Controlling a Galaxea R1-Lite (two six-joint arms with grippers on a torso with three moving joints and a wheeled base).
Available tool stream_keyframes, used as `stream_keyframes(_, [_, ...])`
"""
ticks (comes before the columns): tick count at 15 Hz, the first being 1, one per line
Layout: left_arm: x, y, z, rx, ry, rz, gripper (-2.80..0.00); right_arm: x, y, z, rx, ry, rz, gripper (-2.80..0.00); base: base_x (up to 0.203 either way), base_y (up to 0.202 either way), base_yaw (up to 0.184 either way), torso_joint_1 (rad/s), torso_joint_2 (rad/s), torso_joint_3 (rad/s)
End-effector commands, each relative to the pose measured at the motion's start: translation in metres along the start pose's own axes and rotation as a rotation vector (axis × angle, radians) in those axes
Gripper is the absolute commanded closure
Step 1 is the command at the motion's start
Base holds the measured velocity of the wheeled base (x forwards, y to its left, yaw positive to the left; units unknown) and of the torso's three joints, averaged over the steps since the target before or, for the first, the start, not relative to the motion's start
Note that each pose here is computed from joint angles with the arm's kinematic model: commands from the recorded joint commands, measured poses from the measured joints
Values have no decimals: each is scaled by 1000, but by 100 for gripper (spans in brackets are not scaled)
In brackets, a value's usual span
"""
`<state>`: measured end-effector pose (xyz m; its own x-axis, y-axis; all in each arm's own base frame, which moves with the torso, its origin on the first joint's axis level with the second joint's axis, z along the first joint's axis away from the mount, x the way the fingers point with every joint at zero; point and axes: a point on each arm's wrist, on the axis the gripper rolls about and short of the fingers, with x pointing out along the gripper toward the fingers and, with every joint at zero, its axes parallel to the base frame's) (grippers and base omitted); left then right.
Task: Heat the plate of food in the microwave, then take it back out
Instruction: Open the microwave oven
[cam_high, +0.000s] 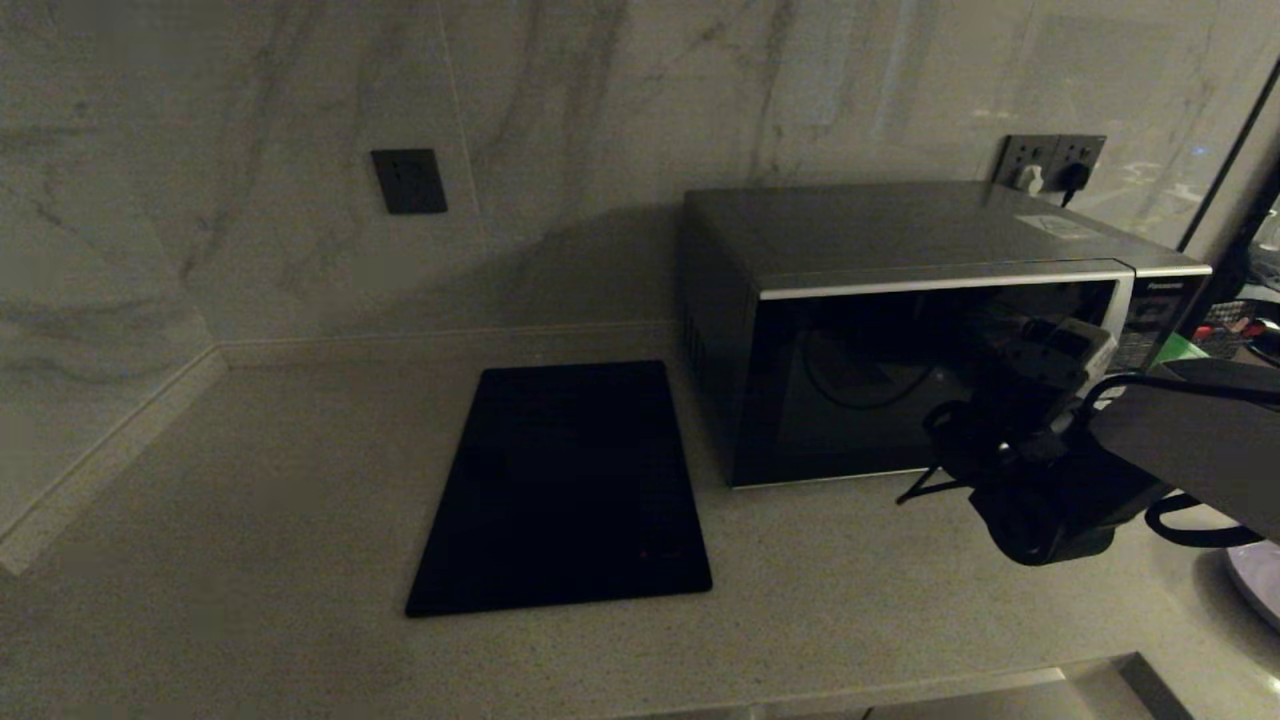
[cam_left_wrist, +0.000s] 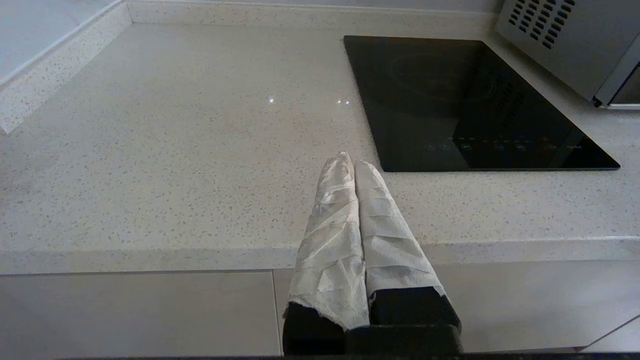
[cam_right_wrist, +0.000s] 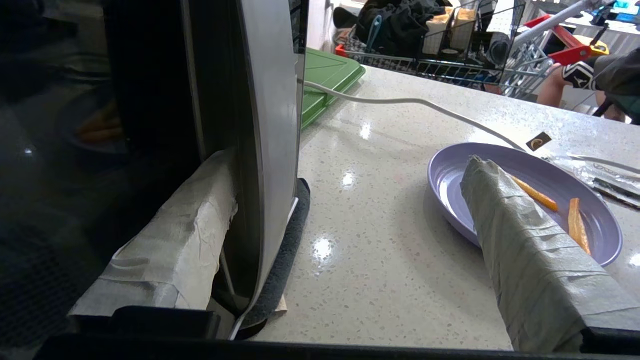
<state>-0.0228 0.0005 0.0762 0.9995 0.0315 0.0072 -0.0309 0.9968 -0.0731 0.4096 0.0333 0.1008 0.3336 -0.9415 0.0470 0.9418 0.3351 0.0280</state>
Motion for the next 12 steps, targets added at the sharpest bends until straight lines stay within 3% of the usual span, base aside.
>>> stream_keyframes(1, [0,0,0,-1,1,1,0,2,0,-3,-2,1,-12,-280,0,0,0,0,0,0])
stream_keyframes(7, [0,0,0,-1,1,1,0,5,2,-2,7,-2,-15,-280,0,0,0,0,0,0])
stream_keyframes(8, [0,0,0,-1,1,1,0,6,3,1,20,-5,-18,0,0,0,0,0,0,0])
stream_keyframes(12, [0,0,0,-1,1,1,0,7,4,-2,16,-4,-19,0,0,0,0,0,0,0])
